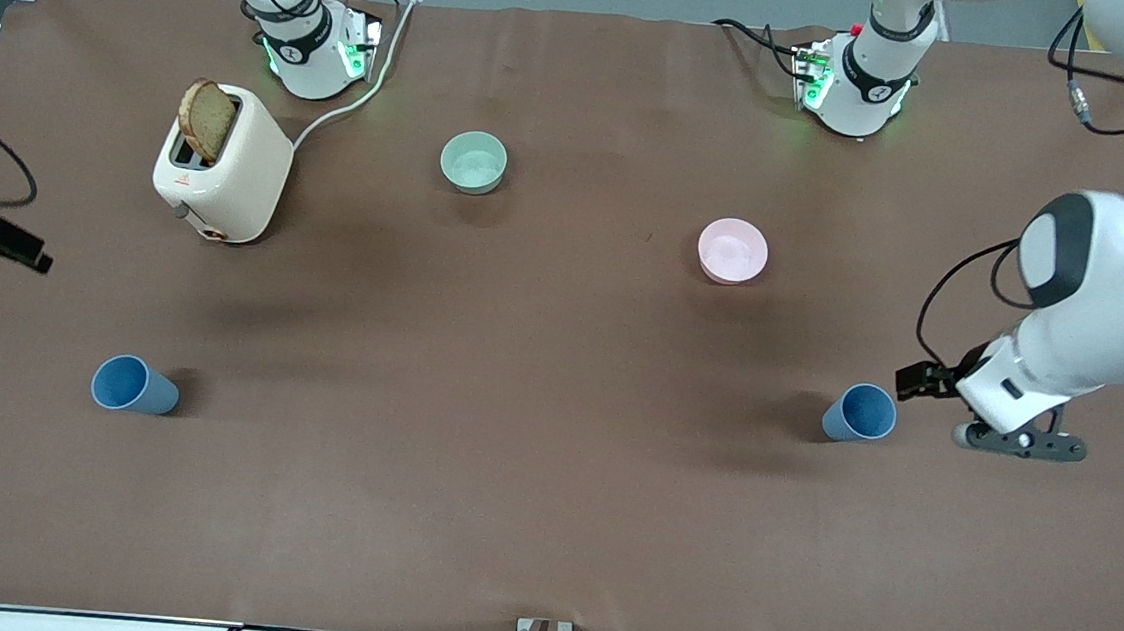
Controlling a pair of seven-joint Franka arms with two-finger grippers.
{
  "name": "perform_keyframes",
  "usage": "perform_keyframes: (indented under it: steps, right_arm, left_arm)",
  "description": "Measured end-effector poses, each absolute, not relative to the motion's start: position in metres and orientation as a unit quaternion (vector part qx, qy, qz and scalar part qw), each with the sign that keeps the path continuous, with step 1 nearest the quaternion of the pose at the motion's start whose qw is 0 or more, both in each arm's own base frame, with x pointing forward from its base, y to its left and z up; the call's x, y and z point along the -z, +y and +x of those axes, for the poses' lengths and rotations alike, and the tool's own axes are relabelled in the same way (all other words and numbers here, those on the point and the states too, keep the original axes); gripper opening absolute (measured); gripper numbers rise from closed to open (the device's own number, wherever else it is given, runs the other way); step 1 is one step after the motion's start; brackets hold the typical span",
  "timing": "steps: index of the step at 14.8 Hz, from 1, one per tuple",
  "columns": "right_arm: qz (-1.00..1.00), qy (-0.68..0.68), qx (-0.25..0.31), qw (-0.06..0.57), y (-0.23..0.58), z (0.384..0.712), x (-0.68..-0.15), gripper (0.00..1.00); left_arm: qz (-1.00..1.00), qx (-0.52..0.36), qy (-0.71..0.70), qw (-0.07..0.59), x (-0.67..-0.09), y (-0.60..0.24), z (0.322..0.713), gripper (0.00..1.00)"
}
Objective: Stack blue cups with both arms
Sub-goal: 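Grasp a blue cup with the left gripper while the right gripper grasps another, then set the left cup down mid-table while the right gripper carries its cup over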
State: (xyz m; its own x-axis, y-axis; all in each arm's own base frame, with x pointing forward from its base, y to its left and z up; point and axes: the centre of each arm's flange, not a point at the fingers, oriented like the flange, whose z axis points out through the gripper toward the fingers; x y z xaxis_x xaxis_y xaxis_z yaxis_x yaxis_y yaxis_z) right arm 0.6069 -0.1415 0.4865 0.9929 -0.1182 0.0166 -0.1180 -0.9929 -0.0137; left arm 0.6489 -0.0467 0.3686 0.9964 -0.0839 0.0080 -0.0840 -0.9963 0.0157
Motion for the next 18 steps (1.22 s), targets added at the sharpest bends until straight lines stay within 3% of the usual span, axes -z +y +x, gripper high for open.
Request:
perform_keyframes:
  steps: [3,5,7,10,12,14,16,18]
  right_arm:
    - [-0.998,0.054,0.024,0.024,-0.186,0.631,-0.407,1.0]
    - [-0.997,0.053,0.041,0.032,-0.198,0.645,-0.36,1.0]
    - [-0.996,0.055,0.058,0.028,-0.198,0.656,-0.324,1.0]
    - [-0.997,0.053,0.049,0.031,-0.194,0.661,-0.285,0.96]
    - [-0.997,0.05,0.039,0.034,-0.194,0.66,-0.27,0.93]
    - [-0.998,0.049,0.034,0.037,-0.193,0.659,-0.263,0.78]
    - [-0.997,0.052,0.033,0.042,-0.192,0.659,-0.261,0.74]
    - [-0.997,0.056,0.033,0.048,-0.191,0.659,-0.259,0.52]
  left_arm:
    - [0.999,0.007,-0.031,0.011,-0.313,-0.034,0.653,0.96]
    - [0.999,0.016,-0.026,0.013,-0.287,-0.027,0.654,0.81]
    - [0.999,0.026,-0.026,0.014,-0.27,-0.027,0.653,0.74]
    - [0.999,0.037,-0.029,0.015,-0.254,-0.032,0.651,0.47]
    - [0.999,0.04,-0.03,0.015,-0.249,-0.034,0.65,0.23]
    - [0.999,0.038,-0.033,0.016,-0.251,-0.037,0.651,0.05]
    - [0.998,0.033,-0.041,0.022,-0.256,-0.055,0.651,0.05]
    - [0.999,0.028,-0.025,0.036,-0.267,-0.098,0.649,0.05]
